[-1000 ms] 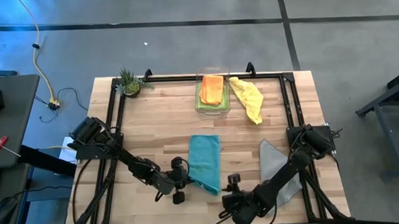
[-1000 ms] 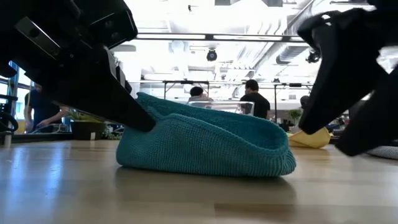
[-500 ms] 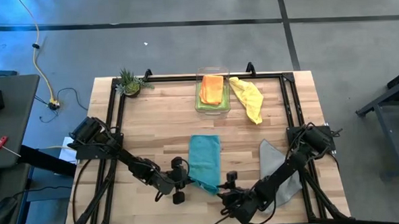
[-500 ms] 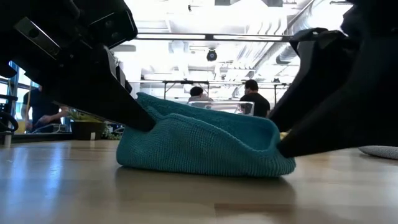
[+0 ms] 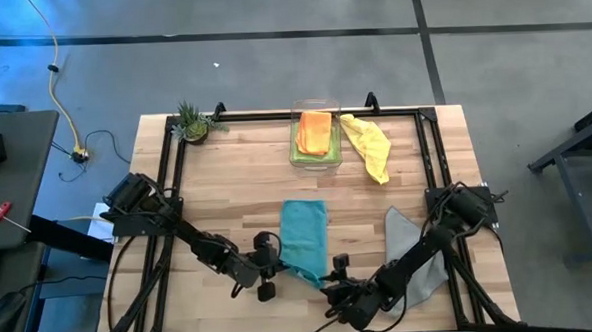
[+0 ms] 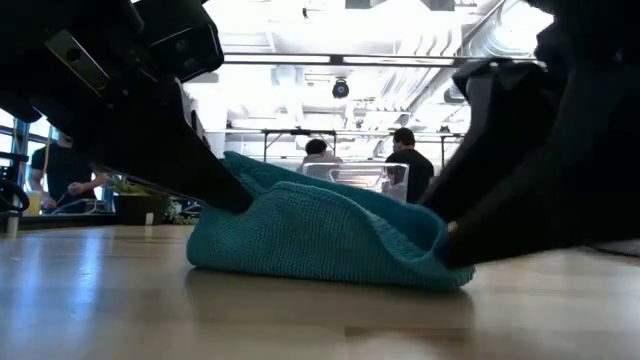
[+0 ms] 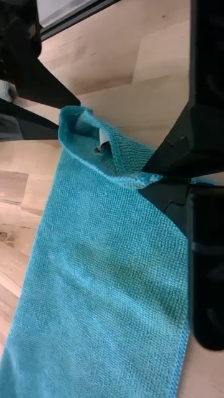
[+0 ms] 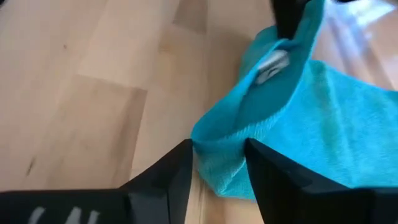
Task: Fold microfiber towels
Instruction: Fold the blue microfiber cloth
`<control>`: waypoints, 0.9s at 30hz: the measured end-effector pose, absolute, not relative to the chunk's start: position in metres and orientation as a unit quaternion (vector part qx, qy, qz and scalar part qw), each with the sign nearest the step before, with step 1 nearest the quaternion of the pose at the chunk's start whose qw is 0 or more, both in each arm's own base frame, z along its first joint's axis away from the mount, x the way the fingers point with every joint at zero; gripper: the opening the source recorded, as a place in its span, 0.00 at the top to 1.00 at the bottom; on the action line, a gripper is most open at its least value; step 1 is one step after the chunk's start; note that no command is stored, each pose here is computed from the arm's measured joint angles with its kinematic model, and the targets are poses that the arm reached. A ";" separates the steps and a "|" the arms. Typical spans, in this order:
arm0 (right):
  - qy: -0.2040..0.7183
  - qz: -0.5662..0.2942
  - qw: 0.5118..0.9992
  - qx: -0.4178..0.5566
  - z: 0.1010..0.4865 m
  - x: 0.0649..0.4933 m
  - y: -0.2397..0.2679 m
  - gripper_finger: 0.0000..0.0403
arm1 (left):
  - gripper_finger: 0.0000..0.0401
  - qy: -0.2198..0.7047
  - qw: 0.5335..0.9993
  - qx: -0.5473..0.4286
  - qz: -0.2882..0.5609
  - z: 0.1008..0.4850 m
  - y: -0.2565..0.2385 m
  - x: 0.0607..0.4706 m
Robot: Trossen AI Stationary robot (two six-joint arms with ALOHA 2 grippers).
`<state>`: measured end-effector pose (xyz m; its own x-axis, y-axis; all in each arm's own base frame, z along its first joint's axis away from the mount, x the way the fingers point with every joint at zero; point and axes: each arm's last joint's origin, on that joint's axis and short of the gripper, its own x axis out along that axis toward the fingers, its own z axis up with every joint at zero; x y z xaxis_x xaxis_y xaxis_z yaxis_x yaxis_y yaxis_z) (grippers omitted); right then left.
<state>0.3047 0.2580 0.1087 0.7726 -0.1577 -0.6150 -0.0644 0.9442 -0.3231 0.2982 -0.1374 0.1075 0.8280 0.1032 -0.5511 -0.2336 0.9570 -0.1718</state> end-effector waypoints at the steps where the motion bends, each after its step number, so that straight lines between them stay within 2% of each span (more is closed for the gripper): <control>1: 0.340 -0.022 0.925 -0.165 0.106 0.305 0.258 0.66 | 1.00 0.280 0.948 -0.119 0.090 0.107 -0.137 0.298; 5: 0.335 -0.015 0.928 -0.165 0.102 0.303 0.263 0.70 | 1.00 0.284 0.946 -0.127 0.096 0.106 -0.137 0.297; 15: 0.323 -0.034 0.932 -0.159 0.103 0.302 0.265 0.69 | 1.00 0.286 0.943 -0.135 0.101 0.106 -0.136 0.297; 18: 0.319 -0.044 0.932 -0.167 0.103 0.301 0.264 0.75 | 1.00 0.285 0.943 -0.135 0.101 0.106 -0.136 0.297; 25: 0.312 -0.052 0.931 -0.185 0.103 0.299 0.266 0.97 | 1.00 0.286 0.943 -0.136 0.099 0.106 -0.136 0.297; 27: 0.299 -0.060 0.930 -0.206 0.105 0.296 0.270 0.99 | 1.00 0.286 0.943 -0.136 0.099 0.106 -0.136 0.297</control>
